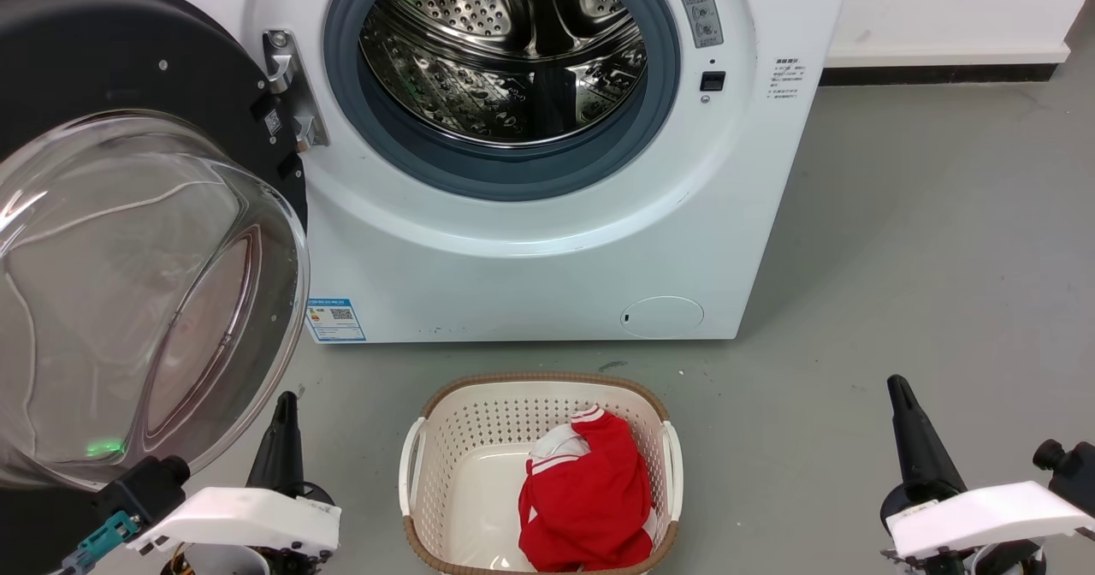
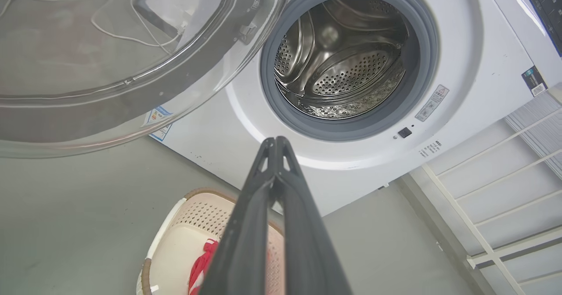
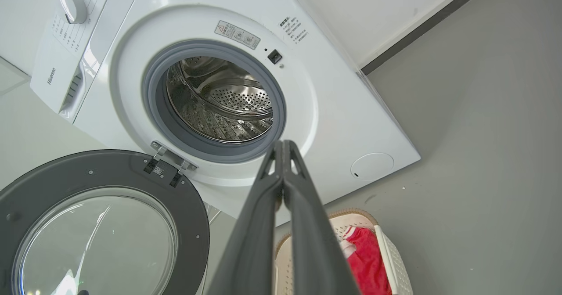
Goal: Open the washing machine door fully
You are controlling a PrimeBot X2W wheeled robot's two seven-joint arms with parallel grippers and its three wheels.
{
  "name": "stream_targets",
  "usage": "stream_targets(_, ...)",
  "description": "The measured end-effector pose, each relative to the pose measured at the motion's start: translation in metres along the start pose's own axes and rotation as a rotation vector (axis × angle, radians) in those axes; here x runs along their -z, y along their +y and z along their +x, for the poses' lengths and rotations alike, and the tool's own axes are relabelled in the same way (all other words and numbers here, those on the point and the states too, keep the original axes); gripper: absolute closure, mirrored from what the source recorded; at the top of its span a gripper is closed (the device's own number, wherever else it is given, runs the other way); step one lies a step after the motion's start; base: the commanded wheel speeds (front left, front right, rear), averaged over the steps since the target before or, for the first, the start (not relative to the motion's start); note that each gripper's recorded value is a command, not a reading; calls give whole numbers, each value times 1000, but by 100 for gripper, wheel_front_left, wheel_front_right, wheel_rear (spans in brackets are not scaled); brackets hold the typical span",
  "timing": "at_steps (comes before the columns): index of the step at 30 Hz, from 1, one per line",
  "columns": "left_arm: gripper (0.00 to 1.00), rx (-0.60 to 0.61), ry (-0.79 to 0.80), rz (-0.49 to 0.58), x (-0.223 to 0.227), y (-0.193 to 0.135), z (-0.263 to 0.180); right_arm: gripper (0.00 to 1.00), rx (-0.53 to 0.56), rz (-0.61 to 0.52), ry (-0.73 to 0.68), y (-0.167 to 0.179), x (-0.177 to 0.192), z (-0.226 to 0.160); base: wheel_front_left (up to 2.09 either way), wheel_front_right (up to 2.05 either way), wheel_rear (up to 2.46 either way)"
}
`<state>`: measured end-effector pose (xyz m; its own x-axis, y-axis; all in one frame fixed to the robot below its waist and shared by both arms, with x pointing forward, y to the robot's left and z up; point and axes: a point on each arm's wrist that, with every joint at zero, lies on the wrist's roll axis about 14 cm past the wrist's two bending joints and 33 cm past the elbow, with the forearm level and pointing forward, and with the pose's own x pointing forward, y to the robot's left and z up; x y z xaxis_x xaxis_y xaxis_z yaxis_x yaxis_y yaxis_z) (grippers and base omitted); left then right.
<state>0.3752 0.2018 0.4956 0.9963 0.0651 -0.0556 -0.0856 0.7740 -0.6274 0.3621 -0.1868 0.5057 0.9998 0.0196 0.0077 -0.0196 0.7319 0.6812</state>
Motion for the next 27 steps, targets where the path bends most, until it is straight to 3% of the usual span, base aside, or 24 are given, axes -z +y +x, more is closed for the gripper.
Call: stream_targets(27,100,0,38,-352,3,1,4,100,25,323,3,-6,-2,10,0,0,0)
